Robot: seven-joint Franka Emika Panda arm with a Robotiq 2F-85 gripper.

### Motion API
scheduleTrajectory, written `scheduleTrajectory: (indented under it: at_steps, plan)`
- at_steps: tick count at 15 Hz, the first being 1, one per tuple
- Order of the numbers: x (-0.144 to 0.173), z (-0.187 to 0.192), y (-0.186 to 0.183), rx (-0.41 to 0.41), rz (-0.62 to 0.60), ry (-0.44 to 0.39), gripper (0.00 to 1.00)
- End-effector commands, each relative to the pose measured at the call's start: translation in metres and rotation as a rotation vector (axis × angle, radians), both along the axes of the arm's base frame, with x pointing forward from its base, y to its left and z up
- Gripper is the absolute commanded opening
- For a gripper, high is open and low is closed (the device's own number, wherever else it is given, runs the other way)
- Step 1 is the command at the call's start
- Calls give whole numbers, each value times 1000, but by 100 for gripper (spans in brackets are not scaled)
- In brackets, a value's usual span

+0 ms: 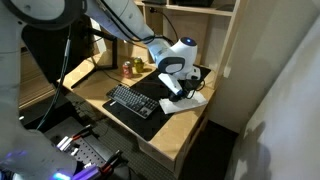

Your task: Take the white plain paper and put it near the mouse, then pick up the mouse and place it on the plain paper

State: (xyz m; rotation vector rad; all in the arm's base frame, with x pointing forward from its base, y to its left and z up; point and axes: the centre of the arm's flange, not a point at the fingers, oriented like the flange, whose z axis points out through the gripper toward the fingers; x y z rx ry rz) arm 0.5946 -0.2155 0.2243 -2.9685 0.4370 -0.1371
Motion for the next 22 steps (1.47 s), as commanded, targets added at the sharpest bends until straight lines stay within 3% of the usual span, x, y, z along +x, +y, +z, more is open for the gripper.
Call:
scheduleTrajectory:
  at_steps: [1,11,12,15,19,22]
  plan:
    - [17,-28,-5,-8,-71,28,43]
    - [25,-83,-9,30,-164,104,43]
    - [24,-81,-7,21,-153,104,92]
    - [11,-66,0,33,-132,81,100]
    - [-16,-28,-3,-3,-97,81,100]
    - [-38,-4,-9,-60,-47,144,100]
